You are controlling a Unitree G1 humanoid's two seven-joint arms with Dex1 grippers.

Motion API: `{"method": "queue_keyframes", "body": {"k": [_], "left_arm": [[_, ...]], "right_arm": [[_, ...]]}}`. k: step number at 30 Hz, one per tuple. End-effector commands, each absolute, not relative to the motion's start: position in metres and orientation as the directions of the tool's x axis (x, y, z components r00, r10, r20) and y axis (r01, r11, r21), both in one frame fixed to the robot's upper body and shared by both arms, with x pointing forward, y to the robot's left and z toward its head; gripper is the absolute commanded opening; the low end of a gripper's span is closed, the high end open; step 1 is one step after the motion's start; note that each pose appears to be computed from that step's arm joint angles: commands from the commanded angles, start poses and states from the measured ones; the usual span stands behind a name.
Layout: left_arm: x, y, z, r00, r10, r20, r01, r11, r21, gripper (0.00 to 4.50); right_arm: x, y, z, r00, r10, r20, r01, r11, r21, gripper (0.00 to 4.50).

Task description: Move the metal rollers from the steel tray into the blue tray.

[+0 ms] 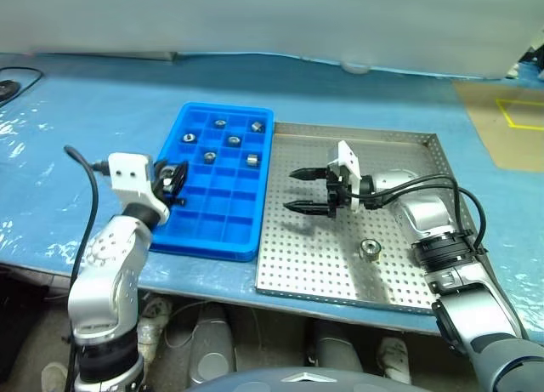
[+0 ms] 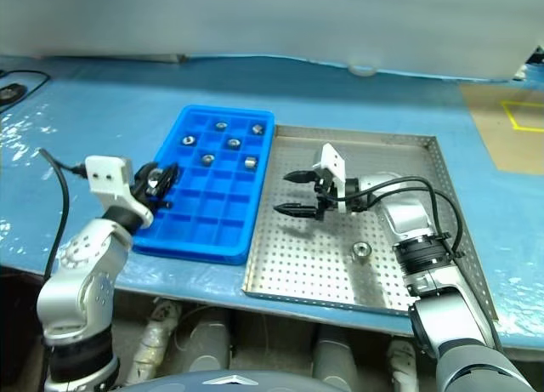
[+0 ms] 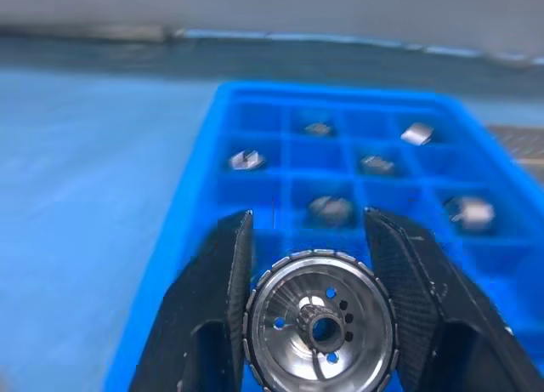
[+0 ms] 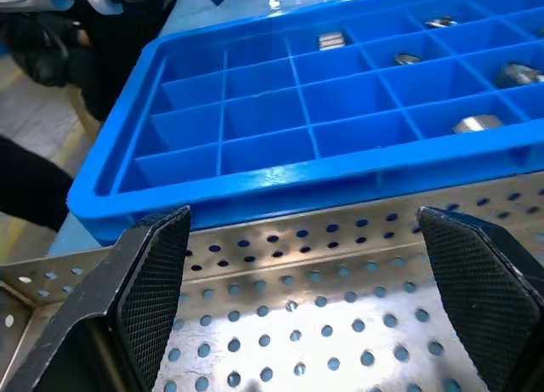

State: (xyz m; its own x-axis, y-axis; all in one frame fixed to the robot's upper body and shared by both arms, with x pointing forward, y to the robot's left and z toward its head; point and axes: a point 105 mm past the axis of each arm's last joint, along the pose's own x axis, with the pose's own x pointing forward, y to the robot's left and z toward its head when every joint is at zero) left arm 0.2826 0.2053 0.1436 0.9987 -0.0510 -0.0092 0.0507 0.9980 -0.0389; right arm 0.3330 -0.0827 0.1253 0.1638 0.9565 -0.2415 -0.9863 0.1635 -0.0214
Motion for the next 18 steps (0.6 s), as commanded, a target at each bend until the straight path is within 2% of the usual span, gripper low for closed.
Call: {"method": "queue_keyframes", "body": {"k": [1,9,18], "left_arm": [[0.269,0.210,0.155,0.999,0.007,0.037,-0.007,1.000,0.012,1.71],[0.273,0.218,0.150,0.998,0.048,0.027,-0.049,0.998,0.030,1.71],[0.282,0.204,0.138,0.999,-0.026,-0.031,0.027,0.999,0.034,1.71]], "right_arm": [[0.334,-0.072,0.138,0.110,0.968,-0.225,-0.993,0.097,-0.070,4.50],[0.337,-0.067,0.143,0.084,0.974,-0.212,-0.995,0.069,-0.077,4.50],[0.336,-0.076,0.142,0.121,0.969,-0.215,-0.991,0.105,-0.080,4.50]]}}
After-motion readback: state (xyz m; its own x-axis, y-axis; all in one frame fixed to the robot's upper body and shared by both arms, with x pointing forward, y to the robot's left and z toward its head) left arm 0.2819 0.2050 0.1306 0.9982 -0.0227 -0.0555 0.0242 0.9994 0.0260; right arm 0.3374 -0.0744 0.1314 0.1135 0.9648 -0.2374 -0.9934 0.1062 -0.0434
